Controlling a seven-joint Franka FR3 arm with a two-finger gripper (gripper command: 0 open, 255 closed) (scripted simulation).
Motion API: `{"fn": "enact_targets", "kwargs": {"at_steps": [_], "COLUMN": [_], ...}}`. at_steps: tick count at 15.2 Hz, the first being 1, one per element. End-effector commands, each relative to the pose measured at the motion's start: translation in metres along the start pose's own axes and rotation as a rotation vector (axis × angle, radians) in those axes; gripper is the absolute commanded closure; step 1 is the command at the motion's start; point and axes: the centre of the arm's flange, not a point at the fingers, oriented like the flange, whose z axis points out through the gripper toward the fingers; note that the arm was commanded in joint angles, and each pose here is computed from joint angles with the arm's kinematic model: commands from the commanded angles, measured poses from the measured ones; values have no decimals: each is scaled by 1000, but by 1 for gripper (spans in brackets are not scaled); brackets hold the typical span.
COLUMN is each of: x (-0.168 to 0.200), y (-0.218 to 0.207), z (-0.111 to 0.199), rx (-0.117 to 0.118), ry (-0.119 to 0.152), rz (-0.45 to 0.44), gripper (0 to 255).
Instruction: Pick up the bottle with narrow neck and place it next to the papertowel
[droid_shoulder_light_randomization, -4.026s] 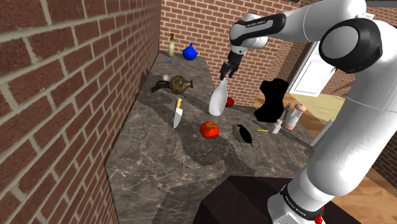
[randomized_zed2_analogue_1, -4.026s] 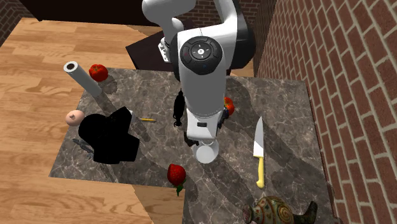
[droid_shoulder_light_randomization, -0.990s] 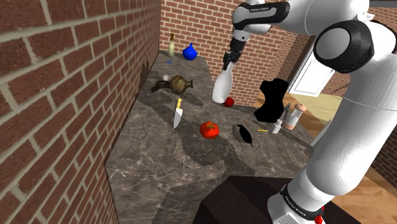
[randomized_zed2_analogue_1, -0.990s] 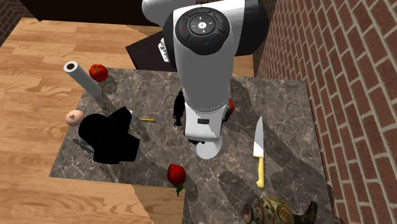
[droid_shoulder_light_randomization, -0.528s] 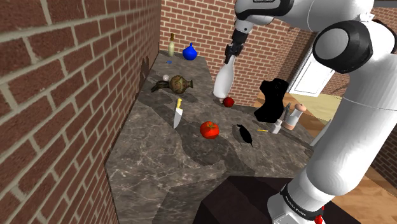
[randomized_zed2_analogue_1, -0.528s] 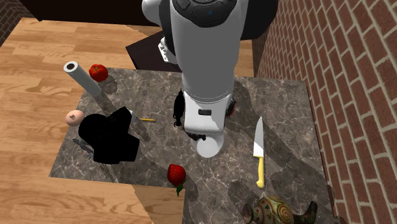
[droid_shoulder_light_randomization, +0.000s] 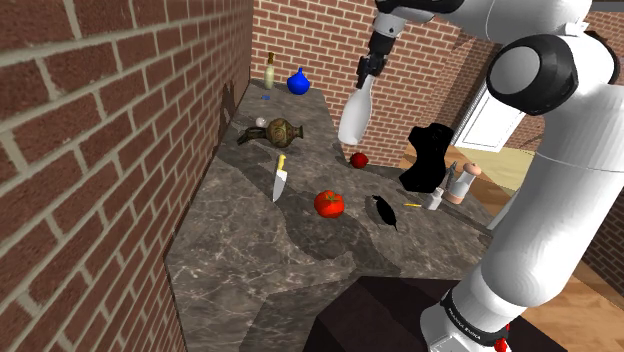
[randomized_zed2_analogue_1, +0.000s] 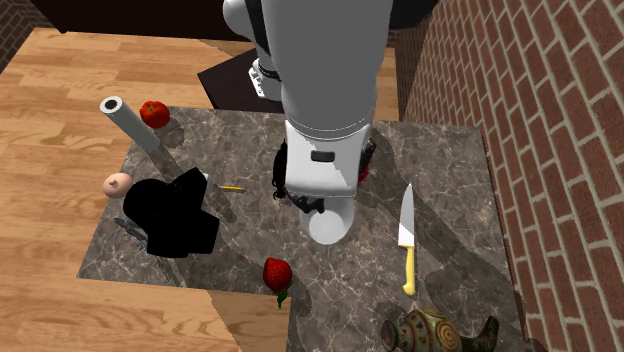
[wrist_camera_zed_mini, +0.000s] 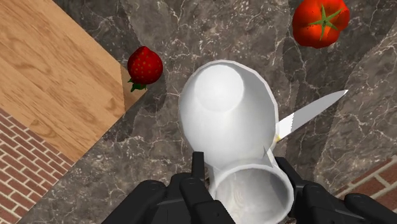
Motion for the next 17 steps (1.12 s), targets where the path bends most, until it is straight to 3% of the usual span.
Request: {"fn": "enact_targets", "kwargs": {"at_steps": [1, 17], "x": [2, 13], "y": [0, 0], "z": [-10, -94], "rx": [0, 0], "ry": [0, 0], "rz": [0, 0], "gripper": [255, 255]}}
